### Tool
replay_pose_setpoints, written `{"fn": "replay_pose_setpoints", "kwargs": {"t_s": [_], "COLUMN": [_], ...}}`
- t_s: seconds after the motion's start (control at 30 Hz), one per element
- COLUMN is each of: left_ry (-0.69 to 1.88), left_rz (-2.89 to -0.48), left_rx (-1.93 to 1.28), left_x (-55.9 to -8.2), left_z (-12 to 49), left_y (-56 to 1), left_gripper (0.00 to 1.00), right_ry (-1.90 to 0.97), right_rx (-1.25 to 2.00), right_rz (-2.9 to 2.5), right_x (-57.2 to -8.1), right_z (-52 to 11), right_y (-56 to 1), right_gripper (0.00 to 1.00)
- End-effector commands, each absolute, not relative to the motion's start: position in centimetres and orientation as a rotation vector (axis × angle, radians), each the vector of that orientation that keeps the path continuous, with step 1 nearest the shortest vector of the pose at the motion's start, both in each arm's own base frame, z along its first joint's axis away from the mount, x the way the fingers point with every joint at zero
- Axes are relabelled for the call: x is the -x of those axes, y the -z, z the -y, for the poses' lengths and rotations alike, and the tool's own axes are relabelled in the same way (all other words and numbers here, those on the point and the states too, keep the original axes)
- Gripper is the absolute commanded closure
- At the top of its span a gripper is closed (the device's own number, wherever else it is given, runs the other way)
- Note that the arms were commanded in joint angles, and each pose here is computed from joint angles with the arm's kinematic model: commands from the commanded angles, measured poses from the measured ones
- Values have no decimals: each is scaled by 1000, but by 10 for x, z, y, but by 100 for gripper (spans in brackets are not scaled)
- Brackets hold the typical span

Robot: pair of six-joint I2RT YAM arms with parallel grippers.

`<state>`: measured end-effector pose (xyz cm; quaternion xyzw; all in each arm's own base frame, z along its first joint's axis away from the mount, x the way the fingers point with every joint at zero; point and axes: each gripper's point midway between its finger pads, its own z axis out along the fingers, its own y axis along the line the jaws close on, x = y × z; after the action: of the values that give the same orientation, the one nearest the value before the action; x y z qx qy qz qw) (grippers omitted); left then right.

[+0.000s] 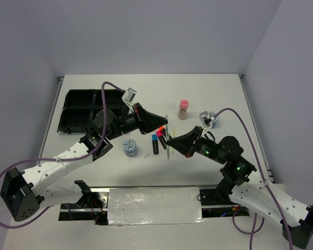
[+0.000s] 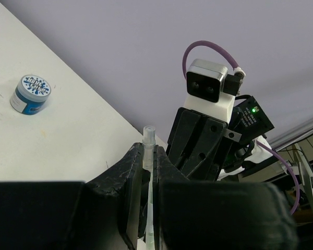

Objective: Sort the stationery into containers
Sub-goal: Close the pen cap on the pen.

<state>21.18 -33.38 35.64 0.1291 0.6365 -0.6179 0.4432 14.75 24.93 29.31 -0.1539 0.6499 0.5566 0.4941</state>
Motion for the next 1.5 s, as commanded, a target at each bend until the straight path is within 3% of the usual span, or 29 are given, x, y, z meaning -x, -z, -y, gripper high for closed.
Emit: {"fn": "replay_pose_setpoints", "kwargs": {"t_s": [0.0, 0.6, 1.47], "left_ry": [1532, 1507, 1497], "left_rz": [-1487, -1446, -1486], "left_rx": [-365, -333, -330], "left_x": [-203, -208, -209], "left_z": [328, 324, 324], "left_y": [-378, -395, -373], "left_gripper": [100, 100, 100], "right_ry": [-1363, -1393, -1358], "right_rx": [389, 414, 413], "right_rz": [-1492, -1505, -1475], "right_x": [-145, -140, -147], "right_z": [-250, -253, -253], "right_y": [-320, -313, -332], "right_gripper": [100, 100, 100]}}
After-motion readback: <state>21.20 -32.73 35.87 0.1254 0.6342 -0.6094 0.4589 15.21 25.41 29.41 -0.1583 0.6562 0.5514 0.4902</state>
